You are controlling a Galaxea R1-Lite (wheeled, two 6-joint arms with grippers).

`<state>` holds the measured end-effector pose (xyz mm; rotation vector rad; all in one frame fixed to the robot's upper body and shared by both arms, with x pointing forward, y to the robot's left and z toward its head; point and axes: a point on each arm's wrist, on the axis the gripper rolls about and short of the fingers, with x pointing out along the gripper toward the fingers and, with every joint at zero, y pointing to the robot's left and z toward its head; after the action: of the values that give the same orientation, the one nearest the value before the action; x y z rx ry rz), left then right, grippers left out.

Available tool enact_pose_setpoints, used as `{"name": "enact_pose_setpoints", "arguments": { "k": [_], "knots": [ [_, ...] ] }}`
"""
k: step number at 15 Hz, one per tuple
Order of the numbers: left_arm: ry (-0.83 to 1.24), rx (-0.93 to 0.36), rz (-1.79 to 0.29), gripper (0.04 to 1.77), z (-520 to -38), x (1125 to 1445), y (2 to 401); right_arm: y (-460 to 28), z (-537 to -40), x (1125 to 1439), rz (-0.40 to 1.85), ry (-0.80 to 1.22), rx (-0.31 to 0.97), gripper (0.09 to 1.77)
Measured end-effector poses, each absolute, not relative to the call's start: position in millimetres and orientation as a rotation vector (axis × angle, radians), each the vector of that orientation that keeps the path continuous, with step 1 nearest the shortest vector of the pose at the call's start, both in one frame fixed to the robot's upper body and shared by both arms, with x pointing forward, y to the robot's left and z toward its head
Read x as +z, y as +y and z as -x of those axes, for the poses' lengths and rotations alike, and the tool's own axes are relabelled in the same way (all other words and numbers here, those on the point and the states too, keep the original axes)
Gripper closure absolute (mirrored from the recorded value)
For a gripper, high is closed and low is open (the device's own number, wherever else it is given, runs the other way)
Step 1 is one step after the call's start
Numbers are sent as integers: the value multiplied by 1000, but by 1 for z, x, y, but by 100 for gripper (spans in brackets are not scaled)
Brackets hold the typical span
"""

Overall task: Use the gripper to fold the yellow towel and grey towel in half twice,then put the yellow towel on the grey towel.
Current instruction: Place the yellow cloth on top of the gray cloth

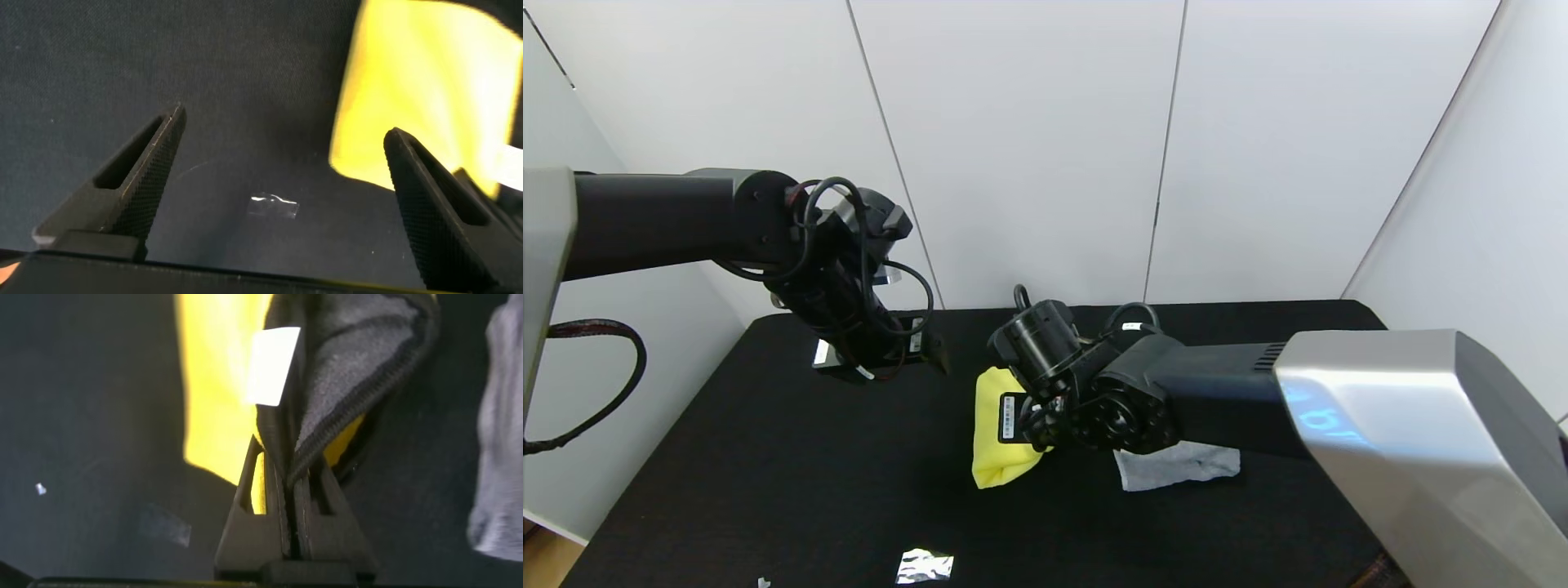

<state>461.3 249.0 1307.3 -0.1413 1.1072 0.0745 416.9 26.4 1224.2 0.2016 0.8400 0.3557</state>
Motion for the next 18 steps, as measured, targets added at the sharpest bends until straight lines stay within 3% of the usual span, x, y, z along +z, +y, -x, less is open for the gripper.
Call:
{"name": "enact_pose_setpoints", "arguments": {
  "k": [10, 18],
  "knots": [
    [1115, 59, 128, 9, -455, 1308, 243, -21, -424, 1302, -114, 687, 411, 170],
    [1124, 48, 118, 9, -452, 1306, 238, -41, -427, 1330, -113, 633, 468, 170]
  ]
}}
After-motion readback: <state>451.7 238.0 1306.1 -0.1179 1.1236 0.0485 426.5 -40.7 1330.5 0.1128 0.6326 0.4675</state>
